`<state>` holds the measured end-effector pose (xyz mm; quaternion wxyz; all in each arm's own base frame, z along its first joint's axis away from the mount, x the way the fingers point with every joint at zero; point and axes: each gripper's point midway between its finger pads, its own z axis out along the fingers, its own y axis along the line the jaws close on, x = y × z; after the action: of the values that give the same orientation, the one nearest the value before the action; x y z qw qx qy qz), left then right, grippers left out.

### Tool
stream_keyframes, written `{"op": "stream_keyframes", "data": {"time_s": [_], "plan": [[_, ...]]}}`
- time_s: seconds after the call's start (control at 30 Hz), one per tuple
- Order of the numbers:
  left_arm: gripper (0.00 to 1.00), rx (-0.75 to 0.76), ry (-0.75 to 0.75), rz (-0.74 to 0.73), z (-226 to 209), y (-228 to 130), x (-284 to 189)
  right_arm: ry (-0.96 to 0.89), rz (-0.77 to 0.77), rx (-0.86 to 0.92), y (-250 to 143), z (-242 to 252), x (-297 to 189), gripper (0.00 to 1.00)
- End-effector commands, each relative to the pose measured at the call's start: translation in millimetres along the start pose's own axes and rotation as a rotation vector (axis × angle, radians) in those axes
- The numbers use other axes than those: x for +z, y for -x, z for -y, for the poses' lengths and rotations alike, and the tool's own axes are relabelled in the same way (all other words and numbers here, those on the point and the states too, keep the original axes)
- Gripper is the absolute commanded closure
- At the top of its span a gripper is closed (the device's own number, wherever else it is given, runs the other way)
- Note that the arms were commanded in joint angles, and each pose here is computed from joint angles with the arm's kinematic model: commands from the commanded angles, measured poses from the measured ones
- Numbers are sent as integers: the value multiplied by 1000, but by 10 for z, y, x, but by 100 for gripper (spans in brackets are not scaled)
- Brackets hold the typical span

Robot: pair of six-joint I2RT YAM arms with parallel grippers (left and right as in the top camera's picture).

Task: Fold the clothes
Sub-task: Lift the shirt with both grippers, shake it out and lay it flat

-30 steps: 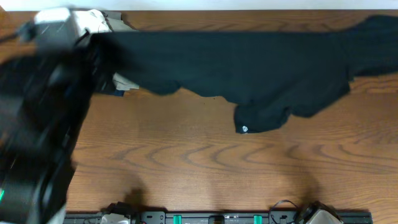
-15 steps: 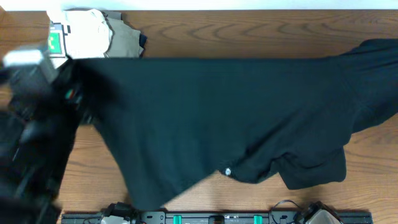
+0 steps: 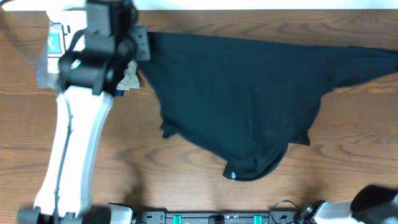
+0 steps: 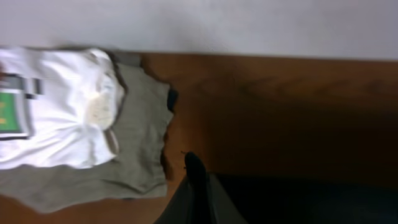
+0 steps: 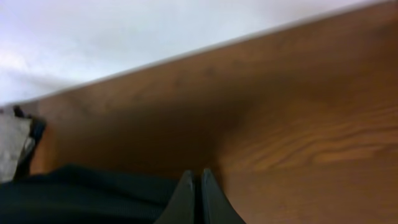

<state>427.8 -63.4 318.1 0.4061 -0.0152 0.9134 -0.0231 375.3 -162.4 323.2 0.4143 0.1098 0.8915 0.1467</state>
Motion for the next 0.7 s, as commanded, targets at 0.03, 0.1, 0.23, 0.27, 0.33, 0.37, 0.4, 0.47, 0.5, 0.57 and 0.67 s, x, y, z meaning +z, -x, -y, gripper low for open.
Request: {"op": "stream_keyframes", "data": {"time_s": [0.03,0.1,0.23,0.27,0.33,0.37,0.4,0.47,0.5,0.57,0.67], "plan": [[94,-15,108,-44,-194,-52,581,-65,-120,-24,-159,335,600,99],[94,-13,110,-56,-172,-82,859,-65,-156,-32,-219,392,868,99],[94,-13,109,-54,-125,-128,1375,-39,-190,-65,-301,425,1426,99],[94,-14,108,-50,-116,-137,1484,-35,-192,-61,-314,432,1564,99],[94,-15,107,-44,-98,-172,1725,-30,-194,-58,-350,436,1843,99],[94,-15,106,-39,-90,-189,1835,-25,-195,-62,-371,426,1967,99],[94,-16,105,-35,-83,-202,1925,-20,-195,-65,-388,413,2069,99],[94,-17,104,-30,-71,-248,2107,-7,-190,-72,-417,367,2275,99],[94,-17,104,-27,-68,-272,2198,1,-182,-81,-422,333,2386,99],[94,-19,103,-16,-59,-301,2343,-10,-159,-96,-412,296,2598,99],[94,-23,97,15,-41,-304,2533,-54,-112,-138,-366,261,2878,99]]}}
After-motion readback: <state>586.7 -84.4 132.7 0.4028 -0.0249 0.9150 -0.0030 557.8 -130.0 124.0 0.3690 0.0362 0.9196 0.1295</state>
